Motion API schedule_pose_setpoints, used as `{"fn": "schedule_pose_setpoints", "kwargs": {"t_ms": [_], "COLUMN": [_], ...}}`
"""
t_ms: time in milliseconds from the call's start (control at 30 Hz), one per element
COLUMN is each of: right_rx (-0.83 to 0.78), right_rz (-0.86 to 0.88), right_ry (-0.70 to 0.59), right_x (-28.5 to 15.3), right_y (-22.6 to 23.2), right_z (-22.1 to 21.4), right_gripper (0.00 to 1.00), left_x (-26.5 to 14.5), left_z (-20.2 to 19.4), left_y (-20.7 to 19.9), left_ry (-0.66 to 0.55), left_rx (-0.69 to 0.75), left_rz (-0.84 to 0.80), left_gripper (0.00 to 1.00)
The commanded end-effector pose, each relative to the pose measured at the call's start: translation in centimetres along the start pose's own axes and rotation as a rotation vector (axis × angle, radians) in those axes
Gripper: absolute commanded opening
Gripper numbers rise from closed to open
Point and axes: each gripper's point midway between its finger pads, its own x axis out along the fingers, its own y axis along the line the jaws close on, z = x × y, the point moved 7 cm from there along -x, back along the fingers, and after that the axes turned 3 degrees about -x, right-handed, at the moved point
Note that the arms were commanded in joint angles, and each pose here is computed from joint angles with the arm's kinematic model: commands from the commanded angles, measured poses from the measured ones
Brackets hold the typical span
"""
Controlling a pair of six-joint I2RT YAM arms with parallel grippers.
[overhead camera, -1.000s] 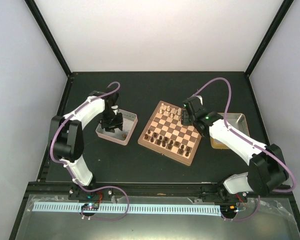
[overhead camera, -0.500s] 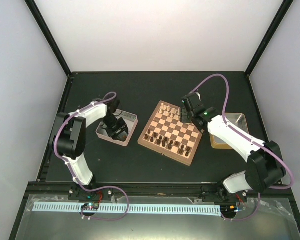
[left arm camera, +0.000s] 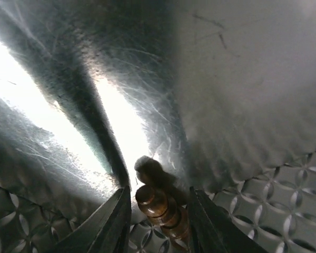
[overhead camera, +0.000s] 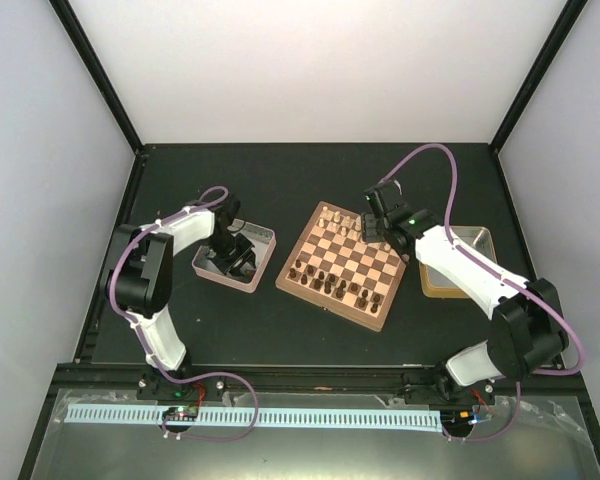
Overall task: Set up the chess pieces on the board
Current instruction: Pick up the chess piece from the storage box, then place the chess piece on the chessboard.
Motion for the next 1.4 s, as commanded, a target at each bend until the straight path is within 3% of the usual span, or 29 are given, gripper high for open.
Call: {"fn": "schedule_pose_setpoints", "kwargs": {"t_ms": [0, 267, 467, 667, 767, 1033, 1200, 1367], "right_rx": [-0.001, 0.001, 0.008, 0.065, 0.084, 0.005, -0.044, 0.031], "right_rz": [-0.021, 0.005, 0.221, 0.661, 0.833, 1.047, 1.051, 0.974], "right_ry": [-0.01, -0.025, -0.064, -0.103, -0.123, -0.147, -0.124, -0.091], "right_x": [-0.1, -0.7, -2.7, -5.4, -6.2, -7.7, -7.8, -6.8], "right_y": [-0.4, -0.4, 1.5, 5.0, 6.5, 11.3, 13.9, 14.1], "right_z": [0.6, 1.1, 2.6, 2.1, 0.9, -2.9, -4.6, -4.7], "right_gripper": [0.7, 0.7, 0.7, 0.73, 0.75, 0.81, 0.82, 0.73], "left_x": [0.7, 0.0, -3.5, -7.5, -8.3, -10.2, -10.7, -10.9], "left_z": [0.5, 1.5, 2.4, 1.6, 0.1, -6.7, -10.5, -12.9], "left_y": [0.6, 0.0, -1.4, -2.1, -2.2, -3.6, -4.2, -4.1], "left_ry": [-0.014, -0.098, -0.287, -0.459, -0.443, -0.219, -0.106, -0.017], "left_rx": [-0.065, -0.042, 0.059, 0.238, 0.347, 0.567, 0.644, 0.667], "left_rz": [0.046, 0.032, -0.055, -0.239, -0.346, -0.658, -0.761, -0.813], "left_gripper": [0.29, 0.02, 0.02, 0.02, 0.02, 0.03, 0.04, 0.05]}}
